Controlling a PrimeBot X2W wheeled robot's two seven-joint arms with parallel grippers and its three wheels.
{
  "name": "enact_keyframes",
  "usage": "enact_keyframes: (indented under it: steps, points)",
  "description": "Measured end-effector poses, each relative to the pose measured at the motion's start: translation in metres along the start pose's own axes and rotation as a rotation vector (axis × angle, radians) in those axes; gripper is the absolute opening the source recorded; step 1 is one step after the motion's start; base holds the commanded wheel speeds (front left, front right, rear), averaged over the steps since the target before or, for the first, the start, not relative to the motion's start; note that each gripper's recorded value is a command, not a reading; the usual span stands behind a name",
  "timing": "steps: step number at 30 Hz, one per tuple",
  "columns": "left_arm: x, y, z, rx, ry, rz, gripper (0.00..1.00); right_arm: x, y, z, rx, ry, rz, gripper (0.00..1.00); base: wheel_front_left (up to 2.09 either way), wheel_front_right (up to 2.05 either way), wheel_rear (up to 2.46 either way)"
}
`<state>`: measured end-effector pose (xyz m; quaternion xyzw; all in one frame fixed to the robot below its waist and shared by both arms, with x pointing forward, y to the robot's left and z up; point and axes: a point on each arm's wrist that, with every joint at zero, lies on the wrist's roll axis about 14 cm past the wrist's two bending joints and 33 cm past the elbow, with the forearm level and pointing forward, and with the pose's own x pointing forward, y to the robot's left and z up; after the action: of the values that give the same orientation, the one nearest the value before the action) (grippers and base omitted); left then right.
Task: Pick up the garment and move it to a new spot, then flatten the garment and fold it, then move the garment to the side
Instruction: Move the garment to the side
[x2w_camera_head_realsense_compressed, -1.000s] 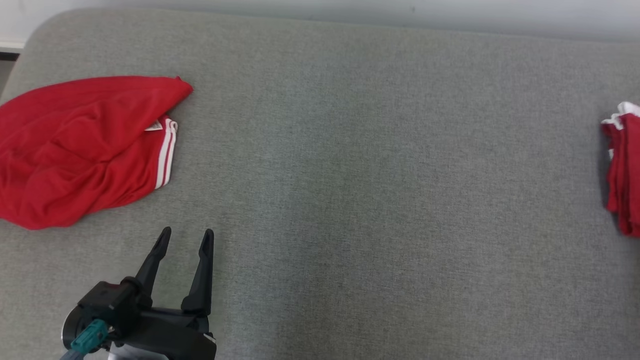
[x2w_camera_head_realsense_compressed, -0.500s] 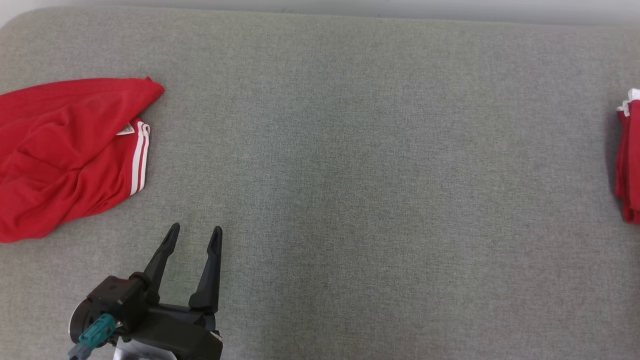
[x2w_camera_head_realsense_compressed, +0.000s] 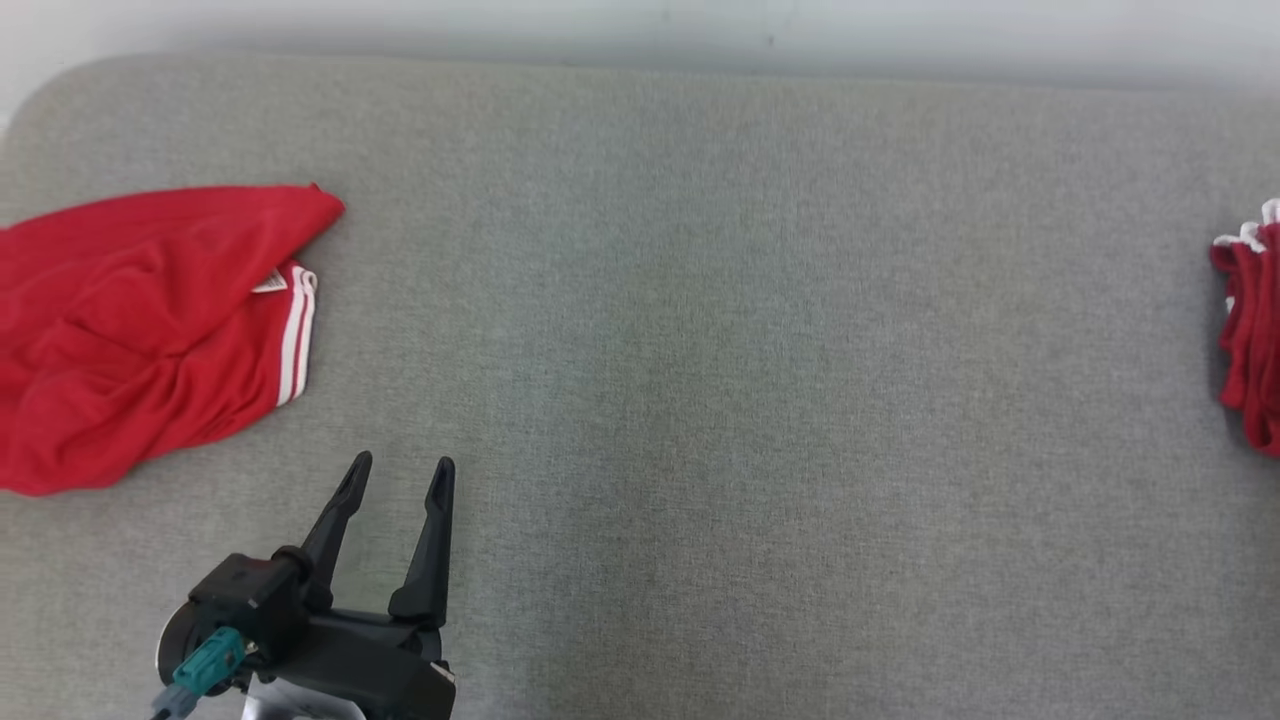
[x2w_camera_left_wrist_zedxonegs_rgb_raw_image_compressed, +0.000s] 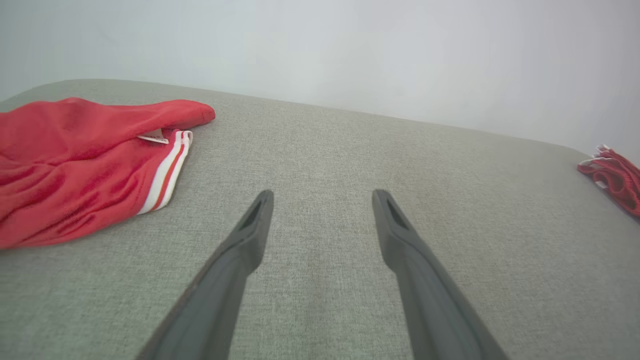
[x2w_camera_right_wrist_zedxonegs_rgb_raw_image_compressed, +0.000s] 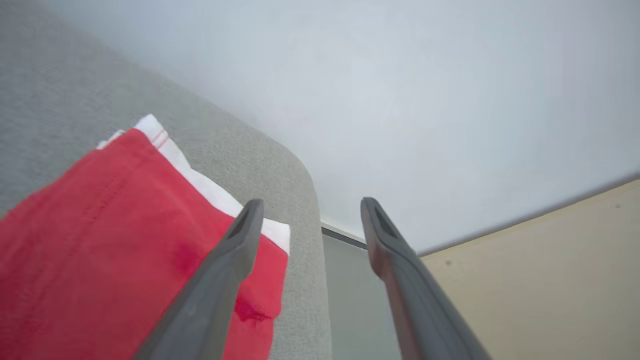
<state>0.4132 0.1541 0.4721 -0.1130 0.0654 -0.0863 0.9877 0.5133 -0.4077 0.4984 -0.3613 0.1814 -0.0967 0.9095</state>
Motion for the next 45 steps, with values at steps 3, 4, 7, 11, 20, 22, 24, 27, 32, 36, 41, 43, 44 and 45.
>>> enact_keyframes:
  steps: [3,4,7,11,20,22,24,27,32,36,41,43,44,45]
  points:
    - [-0.009,0.002,0.009,0.000,-0.040,0.015,1.00,-0.008,0.037,0.024,0.171,-0.116,0.059,1.00,0.00,0.00,0.00]
    - [-0.014,0.003,0.008,-0.002,-0.044,0.021,1.00,-0.012,0.048,0.031,0.219,-0.141,0.077,1.00,0.00,0.00,0.00]
    - [-0.028,0.007,0.012,-0.007,-0.075,0.044,1.00,-0.031,0.089,0.057,0.397,-0.213,0.146,1.00,0.00,0.00,0.00]
    - [-0.047,0.010,0.023,-0.012,-0.140,0.071,1.00,-0.072,0.141,0.080,0.560,-0.277,0.261,1.00,0.00,0.00,0.00]
    - [-0.083,0.019,0.029,-0.004,-0.197,0.123,1.00,-0.169,0.184,0.110,0.721,-0.411,0.417,1.00,0.00,0.00,0.00]
    - [-0.088,0.022,0.030,-0.004,-0.203,0.132,1.00,-0.183,0.190,0.111,0.741,-0.398,0.438,1.00,0.00,0.00,0.00]
    - [-0.093,0.027,0.028,-0.004,-0.198,0.149,1.00,-0.193,0.194,0.105,0.761,-0.361,0.446,1.00,0.00,0.00,0.00]
    - [-0.094,0.028,0.026,-0.004,-0.192,0.155,1.00,-0.202,0.194,0.095,0.759,-0.312,0.433,1.00,0.00,0.00,0.00]
    - [-0.095,0.027,0.022,0.001,-0.178,0.150,1.00,-0.213,0.189,0.077,0.729,-0.250,0.401,1.00,0.00,0.00,0.00]
    - [-0.095,0.027,0.018,-0.004,-0.166,0.149,1.00,-0.218,0.181,0.068,0.719,-0.227,0.375,1.00,0.00,0.00,0.00]
    - [-0.095,0.025,0.014,-0.005,-0.155,0.143,1.00,-0.220,0.175,0.068,0.738,-0.232,0.365,1.00,0.00,0.00,0.00]
    - [-0.094,0.024,0.014,-0.006,-0.154,0.141,1.00,-0.221,0.174,0.068,0.742,-0.232,0.364,1.00,0.00,0.00,0.00]
    - [-0.094,0.024,0.013,-0.007,-0.153,0.139,1.00,-0.222,0.174,0.068,0.746,-0.232,0.364,1.00,0.00,0.00,0.00]
    - [-0.094,0.023,0.013,-0.007,-0.152,0.138,1.00,-0.222,0.173,0.068,0.747,-0.234,0.363,1.00,0.00,0.00,0.00]
